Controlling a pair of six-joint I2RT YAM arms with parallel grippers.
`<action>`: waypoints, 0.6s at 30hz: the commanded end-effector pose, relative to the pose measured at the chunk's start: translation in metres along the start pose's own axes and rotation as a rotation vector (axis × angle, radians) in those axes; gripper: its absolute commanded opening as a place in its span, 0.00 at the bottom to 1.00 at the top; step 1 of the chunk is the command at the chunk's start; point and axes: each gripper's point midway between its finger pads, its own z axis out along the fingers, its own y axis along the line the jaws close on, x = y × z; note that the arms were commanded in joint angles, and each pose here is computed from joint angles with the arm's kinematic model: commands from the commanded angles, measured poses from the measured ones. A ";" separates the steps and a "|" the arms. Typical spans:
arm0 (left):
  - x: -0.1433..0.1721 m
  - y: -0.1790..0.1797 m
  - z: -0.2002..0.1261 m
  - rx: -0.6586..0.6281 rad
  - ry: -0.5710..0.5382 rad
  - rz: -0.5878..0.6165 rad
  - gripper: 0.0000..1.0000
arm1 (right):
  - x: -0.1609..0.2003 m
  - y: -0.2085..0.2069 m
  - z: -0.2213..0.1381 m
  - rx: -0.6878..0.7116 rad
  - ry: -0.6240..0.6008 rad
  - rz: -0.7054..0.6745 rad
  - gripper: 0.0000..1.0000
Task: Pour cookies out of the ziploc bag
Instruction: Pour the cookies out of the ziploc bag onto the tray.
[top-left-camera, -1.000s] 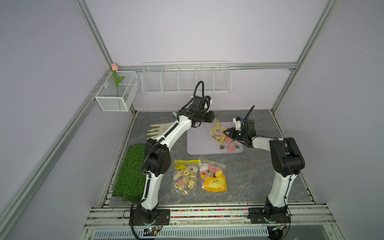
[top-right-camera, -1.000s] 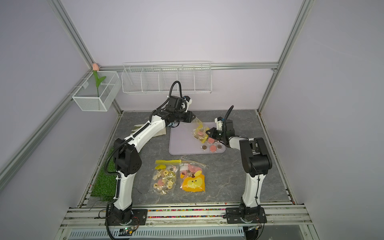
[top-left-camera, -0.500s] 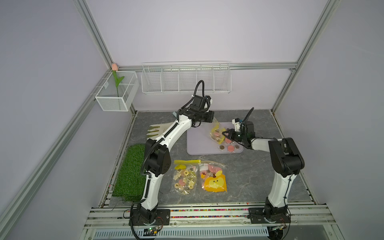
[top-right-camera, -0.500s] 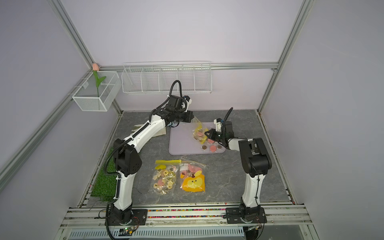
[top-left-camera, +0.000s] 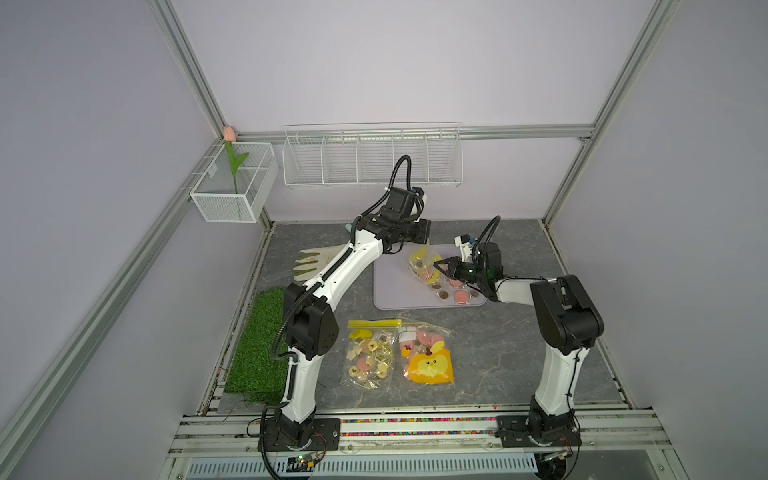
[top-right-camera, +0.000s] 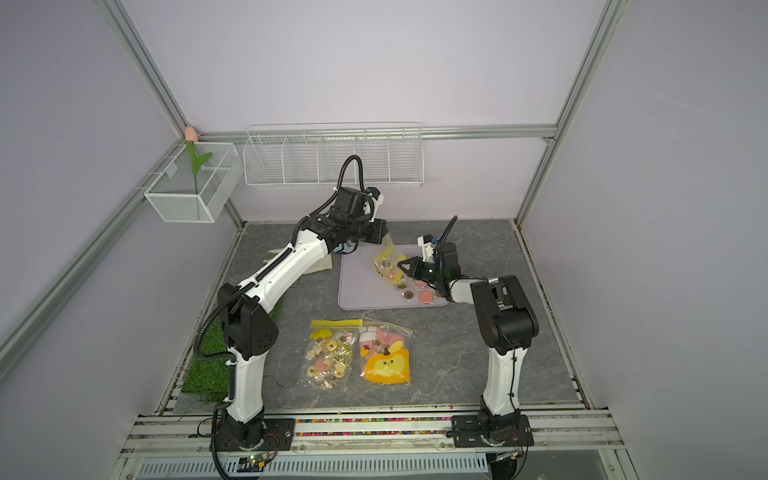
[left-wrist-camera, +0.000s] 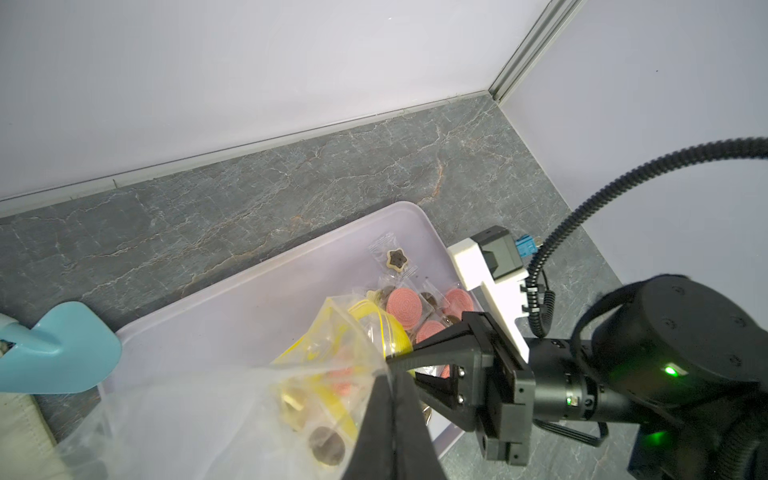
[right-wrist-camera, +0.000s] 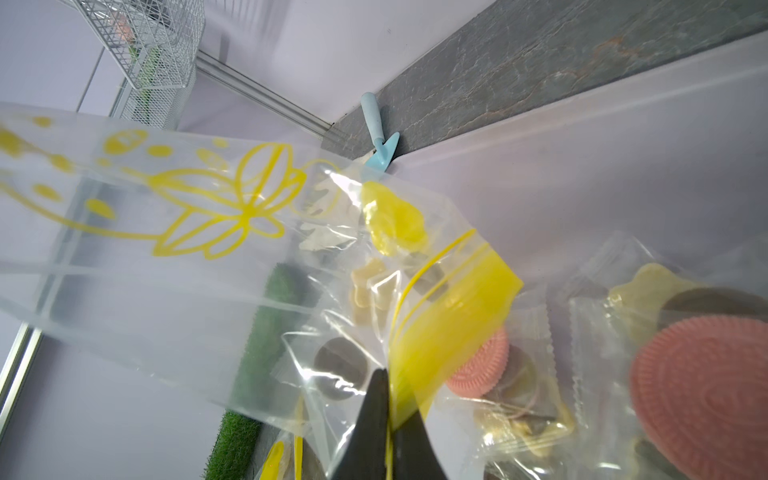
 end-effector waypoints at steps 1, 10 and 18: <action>-0.024 -0.013 -0.027 -0.001 -0.069 0.022 0.00 | 0.006 -0.001 0.003 -0.017 0.013 0.003 0.07; -0.023 -0.030 -0.032 0.027 -0.075 0.035 0.00 | 0.000 -0.006 -0.026 0.016 -0.047 0.015 0.07; -0.024 -0.055 -0.030 0.073 -0.100 0.073 0.00 | 0.005 -0.008 -0.037 0.044 -0.034 0.018 0.09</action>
